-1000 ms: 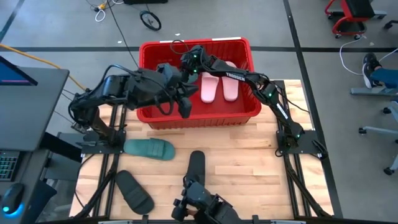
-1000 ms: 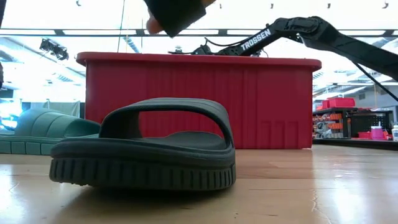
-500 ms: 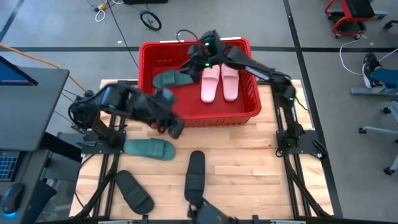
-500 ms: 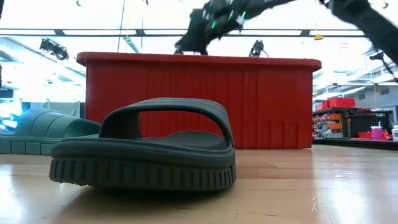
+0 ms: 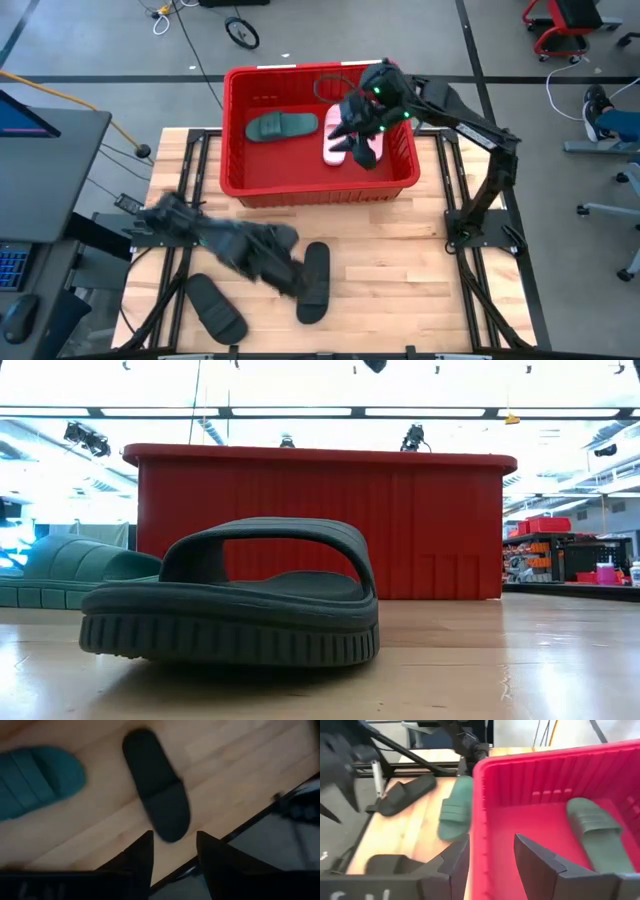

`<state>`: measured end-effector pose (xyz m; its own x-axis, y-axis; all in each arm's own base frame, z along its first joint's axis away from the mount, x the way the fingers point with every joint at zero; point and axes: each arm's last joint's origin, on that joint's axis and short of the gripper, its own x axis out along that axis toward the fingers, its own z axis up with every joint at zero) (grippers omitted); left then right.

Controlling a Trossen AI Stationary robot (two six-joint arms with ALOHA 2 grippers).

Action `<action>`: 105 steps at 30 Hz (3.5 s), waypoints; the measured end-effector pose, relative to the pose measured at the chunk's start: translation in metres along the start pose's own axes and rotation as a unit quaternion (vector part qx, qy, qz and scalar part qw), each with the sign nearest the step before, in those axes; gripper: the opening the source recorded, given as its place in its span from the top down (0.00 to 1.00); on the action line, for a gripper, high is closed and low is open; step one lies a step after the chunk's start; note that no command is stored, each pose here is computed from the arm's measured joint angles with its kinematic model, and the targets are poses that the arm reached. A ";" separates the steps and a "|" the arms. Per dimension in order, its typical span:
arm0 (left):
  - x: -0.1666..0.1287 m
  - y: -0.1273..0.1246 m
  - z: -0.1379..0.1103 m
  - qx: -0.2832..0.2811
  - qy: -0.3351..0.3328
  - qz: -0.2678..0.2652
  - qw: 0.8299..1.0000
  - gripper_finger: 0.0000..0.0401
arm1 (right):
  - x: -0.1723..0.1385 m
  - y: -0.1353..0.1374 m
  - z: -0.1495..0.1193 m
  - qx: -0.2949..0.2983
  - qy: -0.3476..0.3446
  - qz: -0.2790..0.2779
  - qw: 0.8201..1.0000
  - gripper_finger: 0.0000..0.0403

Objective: Pick and place slides into bin
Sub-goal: Put the green slide into the red container

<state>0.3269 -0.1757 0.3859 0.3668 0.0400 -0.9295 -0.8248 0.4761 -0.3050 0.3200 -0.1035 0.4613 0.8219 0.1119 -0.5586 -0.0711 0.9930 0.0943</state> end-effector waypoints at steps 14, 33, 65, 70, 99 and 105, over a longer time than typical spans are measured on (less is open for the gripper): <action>-0.001 -0.003 -0.033 0.019 -0.072 -0.006 0.997 0.63 | 0.012 0.090 -0.003 -0.018 0.060 0.098 0.993 0.60; -0.042 0.034 -0.029 -0.038 -0.030 -0.033 0.998 0.71 | 0.014 0.132 -0.018 -0.069 0.132 0.130 0.980 0.60; 0.115 0.179 -0.018 -0.228 -0.074 0.146 0.960 0.76 | 0.032 0.130 -0.036 -0.065 0.189 0.132 0.971 0.60; 0.120 0.185 -0.017 -0.208 -0.073 0.158 0.962 0.69 | 0.046 0.128 -0.051 -0.058 0.226 0.132 0.964 0.60; 0.157 0.167 0.020 -0.120 -0.029 -0.020 0.992 0.97 | 0.070 0.125 -0.076 -0.047 0.275 0.131 0.951 0.60; 0.140 0.144 0.026 -0.068 -0.029 -0.079 0.994 0.98 | 0.068 0.125 -0.075 -0.044 0.274 0.130 0.952 0.60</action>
<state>0.2705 -0.0789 0.2169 0.5173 0.0273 -0.8554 -0.8039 0.3581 -0.4748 0.3242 0.0312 0.3735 0.3541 0.3340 -0.8735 -0.2984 0.9256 0.2330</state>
